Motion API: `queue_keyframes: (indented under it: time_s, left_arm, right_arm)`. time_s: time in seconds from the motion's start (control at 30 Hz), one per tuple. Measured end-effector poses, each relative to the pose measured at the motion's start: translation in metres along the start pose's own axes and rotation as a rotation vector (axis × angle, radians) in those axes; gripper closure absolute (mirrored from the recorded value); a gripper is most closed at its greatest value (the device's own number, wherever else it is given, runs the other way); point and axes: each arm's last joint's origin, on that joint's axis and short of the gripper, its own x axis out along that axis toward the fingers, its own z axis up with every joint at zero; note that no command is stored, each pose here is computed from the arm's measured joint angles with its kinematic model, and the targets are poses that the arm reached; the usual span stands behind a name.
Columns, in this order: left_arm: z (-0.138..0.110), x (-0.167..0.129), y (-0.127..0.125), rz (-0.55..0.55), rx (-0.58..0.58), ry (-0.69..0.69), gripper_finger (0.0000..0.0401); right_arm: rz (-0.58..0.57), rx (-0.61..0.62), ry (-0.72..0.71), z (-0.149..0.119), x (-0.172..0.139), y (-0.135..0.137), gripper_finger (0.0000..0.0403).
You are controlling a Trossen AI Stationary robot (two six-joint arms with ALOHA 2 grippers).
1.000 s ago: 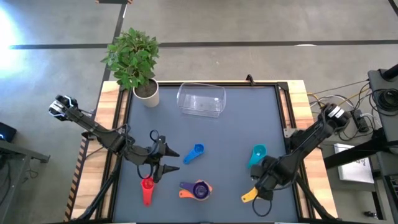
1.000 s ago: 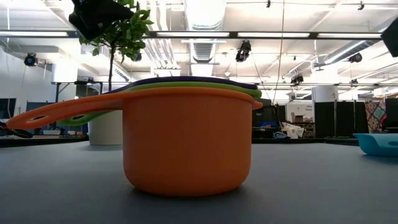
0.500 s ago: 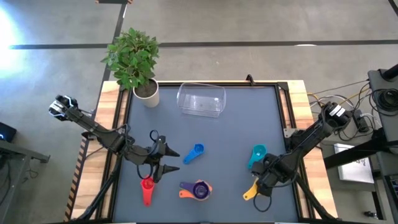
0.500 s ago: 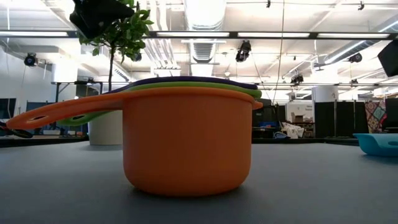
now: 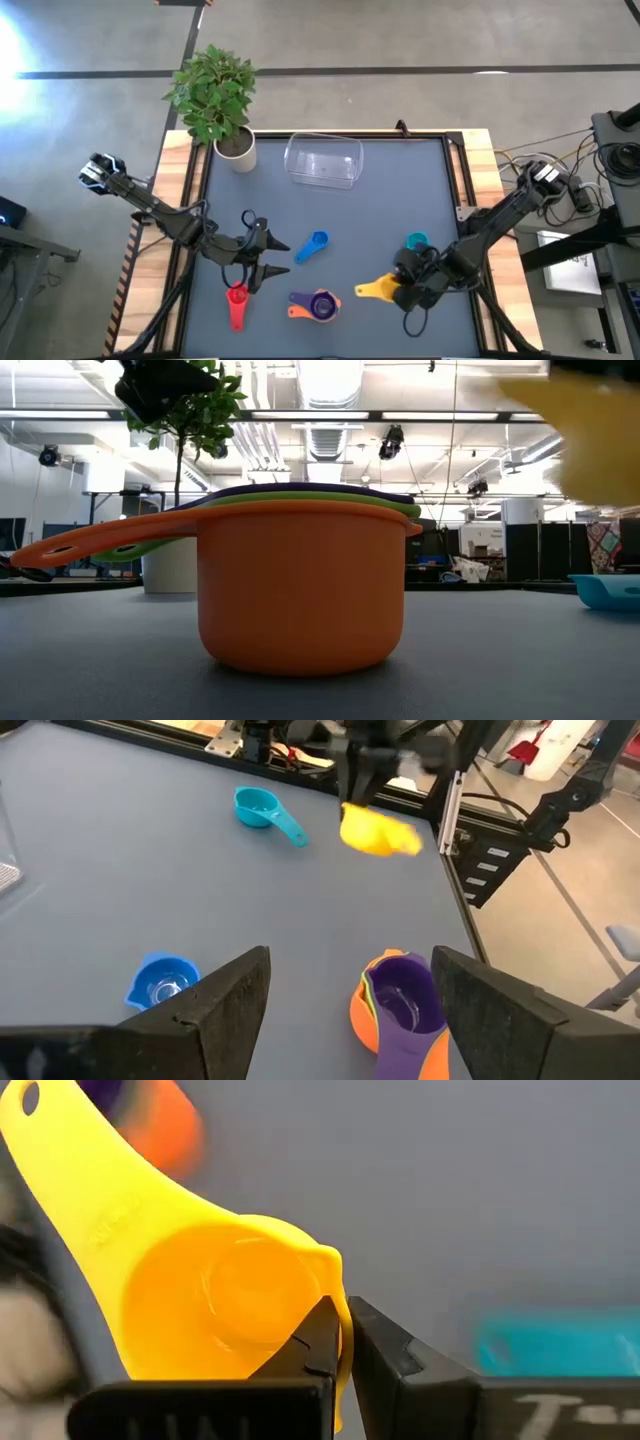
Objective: Nest measuring cups in basket
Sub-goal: Stack the yellow measuring cup on top of the purple measuring cup
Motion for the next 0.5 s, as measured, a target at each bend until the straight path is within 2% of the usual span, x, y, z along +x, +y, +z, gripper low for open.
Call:
queue_keyframes:
  time_s: [0.13,0.23,0.37,0.5]
  left_arm:
    - [0.002,0.000,-0.001,-0.006,0.004,-0.015,0.0141]
    - [0.002,-0.001,0.000,-0.009,0.010,-0.015,0.0141]
    - [0.008,-0.008,0.000,-0.027,0.032,-0.040,0.0141]
    - [0.014,-0.017,0.001,-0.043,0.026,-0.071,0.0141]
  right_arm:
    - [0.129,-0.006,-0.164,0.023,0.000,0.024,0.0394]
    - [0.180,-0.016,-0.211,0.041,0.004,0.038,0.0394]
    - [0.158,-0.031,-0.219,0.059,0.017,0.050,0.0394]
    - [0.190,-0.087,-0.138,0.072,0.039,0.068,0.0394]
